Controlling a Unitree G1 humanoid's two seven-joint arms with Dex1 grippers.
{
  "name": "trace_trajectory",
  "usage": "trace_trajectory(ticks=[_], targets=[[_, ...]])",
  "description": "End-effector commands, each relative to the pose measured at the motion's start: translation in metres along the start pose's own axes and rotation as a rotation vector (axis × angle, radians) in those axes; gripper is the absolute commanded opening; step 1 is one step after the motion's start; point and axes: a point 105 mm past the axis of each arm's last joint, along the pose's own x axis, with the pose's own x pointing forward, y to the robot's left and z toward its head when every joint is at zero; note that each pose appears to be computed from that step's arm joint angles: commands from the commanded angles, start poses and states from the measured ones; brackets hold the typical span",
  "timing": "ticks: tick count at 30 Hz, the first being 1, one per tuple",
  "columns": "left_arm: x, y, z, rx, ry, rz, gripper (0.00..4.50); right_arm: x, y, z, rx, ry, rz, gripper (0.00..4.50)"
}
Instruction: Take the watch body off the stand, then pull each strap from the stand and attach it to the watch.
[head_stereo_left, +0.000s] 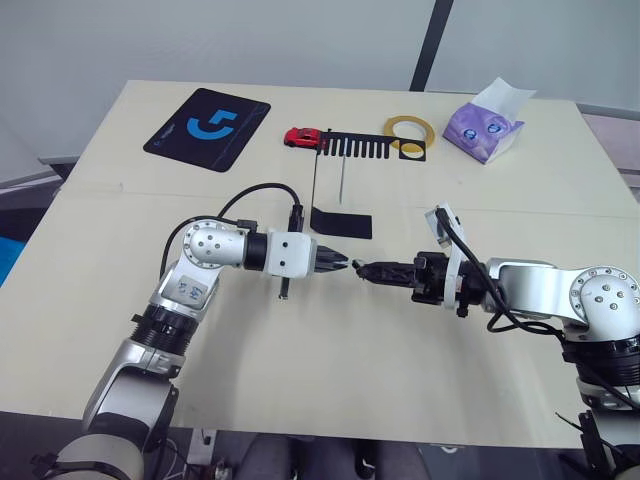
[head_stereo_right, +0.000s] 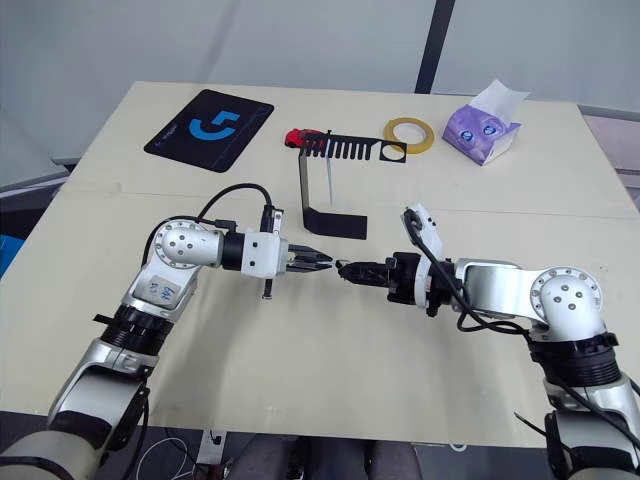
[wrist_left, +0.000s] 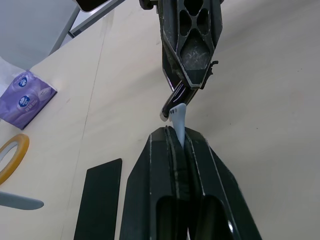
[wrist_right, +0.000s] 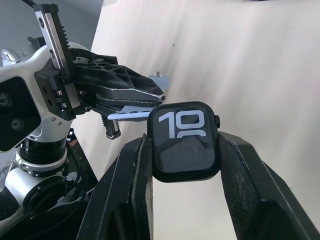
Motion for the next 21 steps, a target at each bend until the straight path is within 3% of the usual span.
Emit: trace_trajectory(ticks=[1, 21], targets=[[0.0013, 0.0058, 0.0081, 0.047, -0.014, 0.008, 0.00, -0.0038, 0.0170, 0.0054, -0.053, -0.017, 0.052, 1.50], [0.0056, 0.0107, 0.0069, 0.049, -0.011, 0.013, 0.00, -0.0048, 0.0227, 0.0057, -0.084, -0.007, 0.068, 1.50]])
